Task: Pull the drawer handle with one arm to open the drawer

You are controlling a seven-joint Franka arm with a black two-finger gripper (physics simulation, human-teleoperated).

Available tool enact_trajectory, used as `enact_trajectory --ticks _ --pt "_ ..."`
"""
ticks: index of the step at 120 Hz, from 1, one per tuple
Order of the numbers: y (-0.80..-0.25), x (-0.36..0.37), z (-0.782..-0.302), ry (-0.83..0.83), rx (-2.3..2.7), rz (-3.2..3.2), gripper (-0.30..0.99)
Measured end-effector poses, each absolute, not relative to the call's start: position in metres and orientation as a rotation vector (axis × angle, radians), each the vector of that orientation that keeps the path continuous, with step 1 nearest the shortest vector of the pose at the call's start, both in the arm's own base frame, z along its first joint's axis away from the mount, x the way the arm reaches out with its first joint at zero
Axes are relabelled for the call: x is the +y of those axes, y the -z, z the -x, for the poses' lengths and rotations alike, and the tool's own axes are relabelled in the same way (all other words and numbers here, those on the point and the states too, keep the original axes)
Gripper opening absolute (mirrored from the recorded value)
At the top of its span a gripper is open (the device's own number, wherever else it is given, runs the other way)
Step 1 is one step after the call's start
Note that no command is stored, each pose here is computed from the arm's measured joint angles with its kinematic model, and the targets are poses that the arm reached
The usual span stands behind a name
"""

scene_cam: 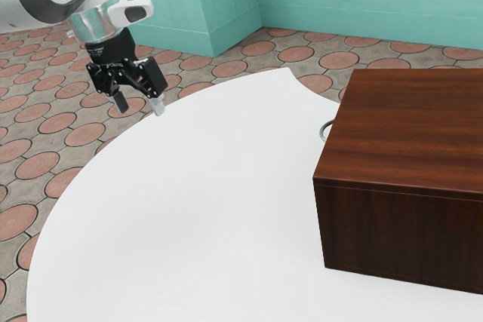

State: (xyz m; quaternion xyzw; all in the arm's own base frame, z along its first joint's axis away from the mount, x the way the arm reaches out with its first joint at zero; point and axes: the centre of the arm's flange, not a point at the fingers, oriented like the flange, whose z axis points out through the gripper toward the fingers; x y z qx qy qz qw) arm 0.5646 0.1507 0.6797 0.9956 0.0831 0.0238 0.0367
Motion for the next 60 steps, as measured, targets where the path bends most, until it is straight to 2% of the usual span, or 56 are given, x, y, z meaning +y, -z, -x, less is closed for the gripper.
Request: enact_trajectory --ticks 27,32,47,60 --pt "-0.683 0.15 -0.564 -0.083 0.259 -3.056 0.69" --pt "-0.697 0.149 -0.561 -0.12 0.263 -3.058 0.69" --pt "-0.778 0.135 -0.536 -0.364 0.273 -3.055 0.69" --pt "-0.767 0.099 -0.564 -0.383 0.219 -3.028 0.69"
